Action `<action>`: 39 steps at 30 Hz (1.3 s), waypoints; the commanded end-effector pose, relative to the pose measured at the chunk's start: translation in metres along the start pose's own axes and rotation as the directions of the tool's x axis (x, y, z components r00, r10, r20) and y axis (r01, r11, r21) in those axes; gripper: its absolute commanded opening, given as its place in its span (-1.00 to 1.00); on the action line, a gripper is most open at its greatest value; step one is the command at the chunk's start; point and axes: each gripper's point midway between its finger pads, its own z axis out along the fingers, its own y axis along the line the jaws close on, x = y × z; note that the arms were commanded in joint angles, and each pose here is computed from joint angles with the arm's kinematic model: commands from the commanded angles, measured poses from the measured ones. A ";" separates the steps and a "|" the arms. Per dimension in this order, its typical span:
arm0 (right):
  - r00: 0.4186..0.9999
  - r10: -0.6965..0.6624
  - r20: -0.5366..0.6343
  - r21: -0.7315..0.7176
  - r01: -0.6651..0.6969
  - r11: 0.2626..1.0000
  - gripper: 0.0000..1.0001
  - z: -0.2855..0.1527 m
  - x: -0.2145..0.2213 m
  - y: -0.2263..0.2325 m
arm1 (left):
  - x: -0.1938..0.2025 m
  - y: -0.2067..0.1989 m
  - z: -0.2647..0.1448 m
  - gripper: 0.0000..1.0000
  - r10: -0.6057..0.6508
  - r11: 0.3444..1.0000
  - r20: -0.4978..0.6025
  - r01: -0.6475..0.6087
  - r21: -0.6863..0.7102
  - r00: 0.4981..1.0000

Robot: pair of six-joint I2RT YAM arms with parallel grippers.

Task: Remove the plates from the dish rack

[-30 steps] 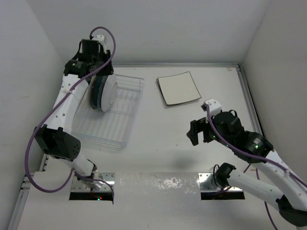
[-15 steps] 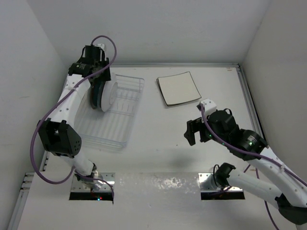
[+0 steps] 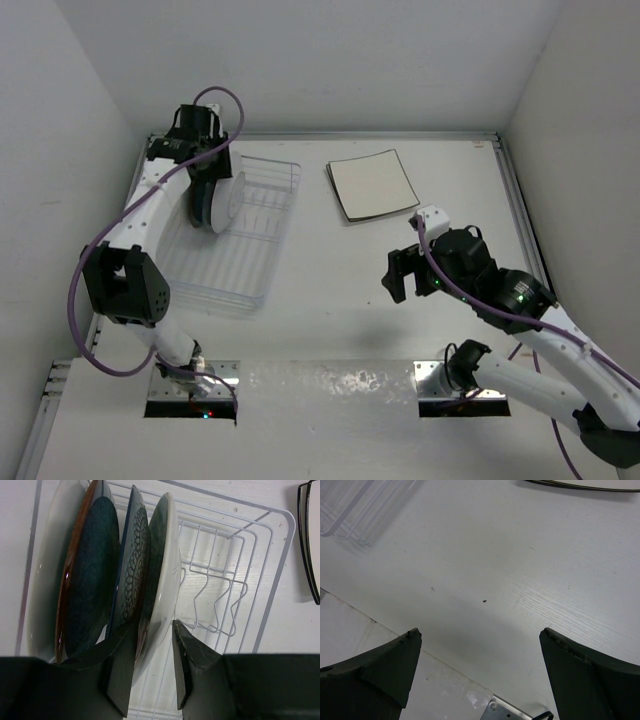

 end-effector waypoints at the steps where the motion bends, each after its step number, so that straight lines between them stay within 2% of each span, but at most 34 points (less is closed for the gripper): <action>1: 0.999 0.016 0.035 -0.035 -0.015 0.999 0.98 0.000 -0.010 0.008 | -0.005 0.001 0.003 -0.37 -0.020 0.999 0.019 0.019 0.031 1.000; 6: 0.999 0.019 0.034 -0.036 -0.018 0.999 0.98 0.000 -0.009 0.008 | 0.004 -0.005 0.015 -0.44 -0.027 0.996 -0.024 0.029 0.086 0.999; 11: 0.999 0.016 0.033 -0.034 -0.015 0.999 0.98 -0.001 -0.009 0.008 | 0.005 -0.006 0.022 -0.69 -0.038 0.993 -0.050 0.043 0.114 0.998; 14: 0.999 0.016 0.035 -0.033 -0.015 0.999 0.98 -0.001 -0.009 0.007 | -0.001 -0.008 0.018 -0.92 -0.036 0.992 -0.042 0.041 0.123 0.998; 16: 0.999 0.019 0.034 -0.031 -0.018 0.999 0.98 0.000 -0.008 0.007 | -0.008 -0.011 0.014 -1.00 -0.032 0.990 -0.025 0.035 0.133 0.999; 28: 0.999 0.031 0.037 -0.041 -0.029 0.999 0.98 0.002 -0.012 0.011 | -0.057 -0.017 -0.020 -1.00 -0.002 0.988 0.062 -0.008 0.156 0.998; 39: 0.997 0.052 0.059 -0.081 -0.047 0.996 0.98 0.001 -0.025 0.020 | -0.113 -0.061 -0.079 -1.00 -0.050 0.924 0.194 -0.028 0.381 0.980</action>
